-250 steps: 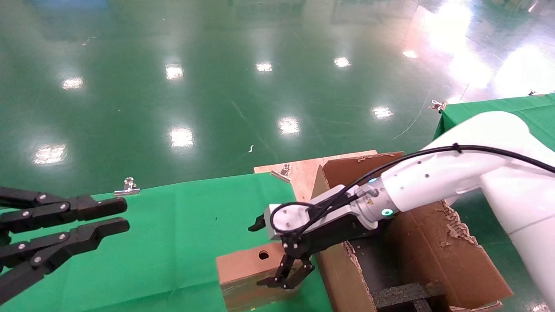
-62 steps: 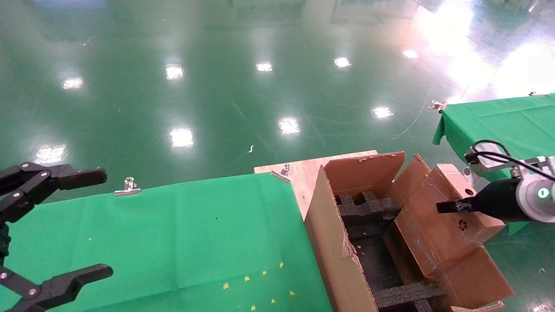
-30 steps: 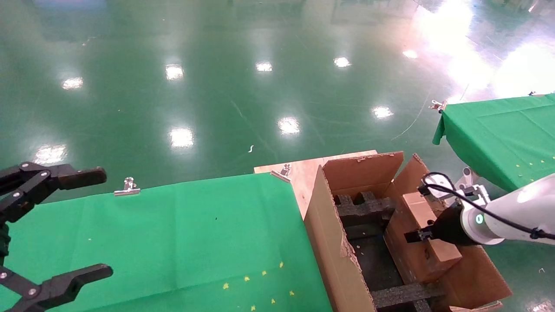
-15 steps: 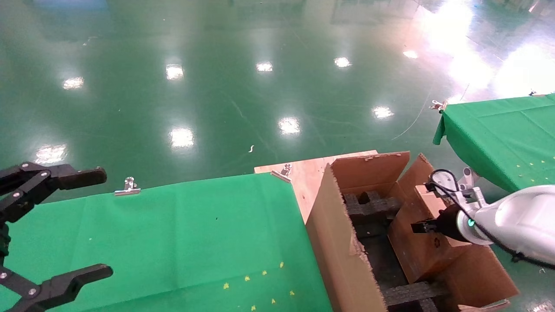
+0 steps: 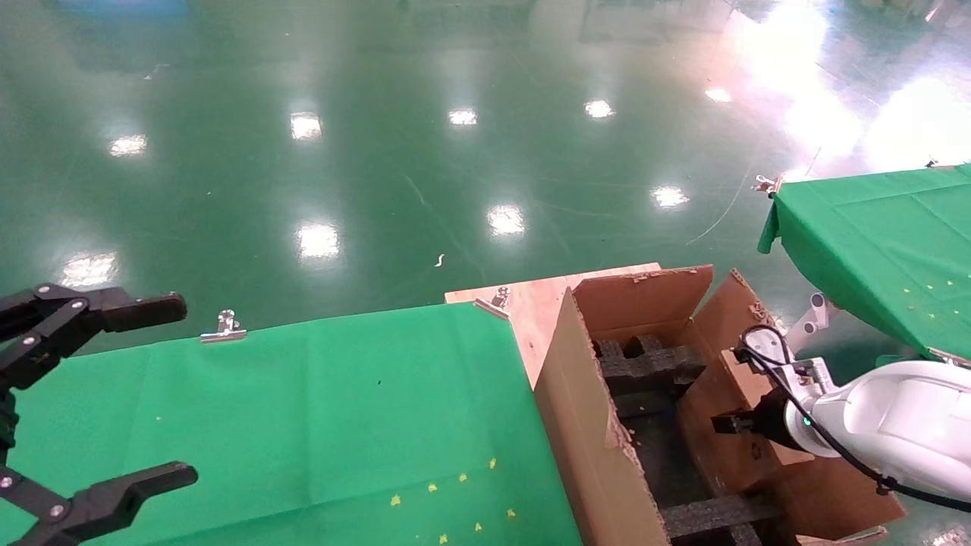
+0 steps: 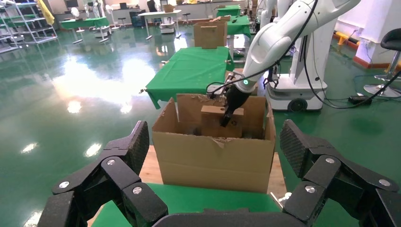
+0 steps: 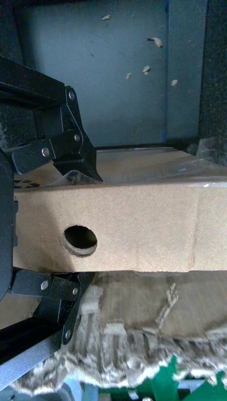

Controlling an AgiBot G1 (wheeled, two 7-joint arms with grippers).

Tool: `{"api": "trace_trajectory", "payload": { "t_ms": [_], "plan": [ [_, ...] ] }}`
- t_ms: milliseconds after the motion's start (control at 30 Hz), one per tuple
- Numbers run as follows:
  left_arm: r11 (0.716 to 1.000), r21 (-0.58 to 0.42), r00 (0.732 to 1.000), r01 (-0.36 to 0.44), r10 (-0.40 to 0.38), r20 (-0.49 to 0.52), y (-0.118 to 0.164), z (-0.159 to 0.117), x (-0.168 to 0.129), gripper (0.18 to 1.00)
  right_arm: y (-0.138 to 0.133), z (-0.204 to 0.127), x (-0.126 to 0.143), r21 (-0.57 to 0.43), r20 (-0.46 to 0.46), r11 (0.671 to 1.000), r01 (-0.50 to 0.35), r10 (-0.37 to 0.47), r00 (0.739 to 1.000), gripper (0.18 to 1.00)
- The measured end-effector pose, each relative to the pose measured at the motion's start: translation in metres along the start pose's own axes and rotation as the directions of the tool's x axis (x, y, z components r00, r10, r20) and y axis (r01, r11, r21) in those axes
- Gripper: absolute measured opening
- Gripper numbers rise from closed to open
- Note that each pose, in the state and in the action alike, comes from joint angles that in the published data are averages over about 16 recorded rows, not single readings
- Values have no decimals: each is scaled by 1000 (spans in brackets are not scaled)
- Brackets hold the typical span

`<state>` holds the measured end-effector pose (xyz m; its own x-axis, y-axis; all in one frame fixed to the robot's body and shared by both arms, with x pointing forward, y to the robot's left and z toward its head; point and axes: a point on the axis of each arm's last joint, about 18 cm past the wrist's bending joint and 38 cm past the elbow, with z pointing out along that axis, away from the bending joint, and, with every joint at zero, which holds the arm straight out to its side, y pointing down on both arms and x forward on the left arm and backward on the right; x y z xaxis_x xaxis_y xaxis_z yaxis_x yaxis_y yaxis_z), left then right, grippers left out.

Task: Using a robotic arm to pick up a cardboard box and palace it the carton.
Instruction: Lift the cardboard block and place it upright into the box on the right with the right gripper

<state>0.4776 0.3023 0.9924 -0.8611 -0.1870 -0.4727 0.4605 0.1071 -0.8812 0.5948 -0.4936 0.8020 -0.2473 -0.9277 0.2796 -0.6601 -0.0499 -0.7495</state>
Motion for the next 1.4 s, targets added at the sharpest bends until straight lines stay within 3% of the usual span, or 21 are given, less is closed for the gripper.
{"api": "trace_trajectory", "payload": {
  "t_ms": [833, 1400],
  "plan": [
    [1000, 0, 1000, 0, 0, 0, 0, 0, 0, 1001, 25, 59, -25, -45, 56, 995, 84, -81, 995, 273],
    [1000, 1, 1000, 0, 0, 1, 0, 0, 0, 1001, 21, 63, -27, -36, 65, 995, 91, -88, 994, 305]
  ]
}}
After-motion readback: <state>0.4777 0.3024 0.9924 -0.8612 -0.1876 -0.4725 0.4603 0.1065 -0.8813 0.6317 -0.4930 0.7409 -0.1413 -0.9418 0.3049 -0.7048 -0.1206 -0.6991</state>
